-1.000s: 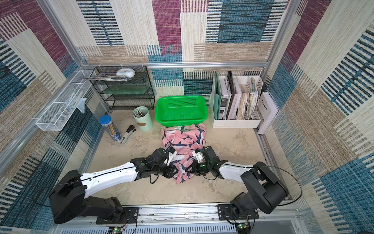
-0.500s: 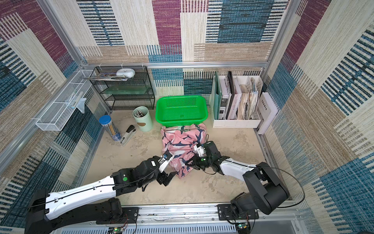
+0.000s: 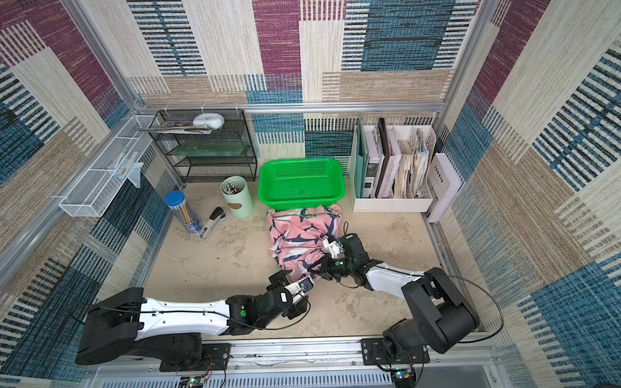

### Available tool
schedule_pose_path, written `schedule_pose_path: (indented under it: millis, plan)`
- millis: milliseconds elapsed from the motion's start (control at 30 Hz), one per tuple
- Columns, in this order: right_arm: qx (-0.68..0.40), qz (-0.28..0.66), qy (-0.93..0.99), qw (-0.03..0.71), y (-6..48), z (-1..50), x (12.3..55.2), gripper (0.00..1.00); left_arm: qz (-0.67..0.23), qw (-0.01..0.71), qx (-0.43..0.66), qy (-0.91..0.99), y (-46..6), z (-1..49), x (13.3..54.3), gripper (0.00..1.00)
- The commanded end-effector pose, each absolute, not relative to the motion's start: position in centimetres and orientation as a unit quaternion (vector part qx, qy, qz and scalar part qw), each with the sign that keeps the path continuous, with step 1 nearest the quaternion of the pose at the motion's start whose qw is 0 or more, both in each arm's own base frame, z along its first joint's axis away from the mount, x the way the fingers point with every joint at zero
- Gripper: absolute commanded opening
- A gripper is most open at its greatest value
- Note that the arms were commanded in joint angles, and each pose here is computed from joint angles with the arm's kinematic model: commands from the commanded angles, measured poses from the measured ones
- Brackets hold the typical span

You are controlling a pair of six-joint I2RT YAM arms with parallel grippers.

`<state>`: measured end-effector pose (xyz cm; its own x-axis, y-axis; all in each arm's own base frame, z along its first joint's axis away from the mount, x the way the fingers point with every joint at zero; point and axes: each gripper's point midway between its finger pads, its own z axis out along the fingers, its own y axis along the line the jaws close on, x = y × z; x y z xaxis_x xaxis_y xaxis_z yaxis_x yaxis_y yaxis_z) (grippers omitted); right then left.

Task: Roll up the shorts
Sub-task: Roll the shorts at the center of the board.

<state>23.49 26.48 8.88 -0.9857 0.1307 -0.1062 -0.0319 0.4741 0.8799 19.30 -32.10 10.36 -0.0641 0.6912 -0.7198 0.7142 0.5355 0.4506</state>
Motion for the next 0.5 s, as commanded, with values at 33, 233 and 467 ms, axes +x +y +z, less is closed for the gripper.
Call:
schedule_pose_path:
  millis: [33, 233, 467]
  plan:
    - [0.023, 0.525, 0.846, 0.085, 26.6, 9.4, 23.7, 0.00, -0.022, 0.532, 0.462, 0.709, -35.1, 12.2, 20.6, 1.00]
    - [0.022, 0.527, 0.845, 0.086, 26.4, 9.4, 23.6, 0.00, 0.019, 0.532, 0.484, 0.694, -36.6, 10.1, 21.7, 1.00]
    - [0.023, 0.527, 0.845, 0.090, 25.9, 9.6, 23.5, 0.00, 0.051, 0.528, 0.480, 0.699, -36.1, 8.5, 23.2, 1.00]
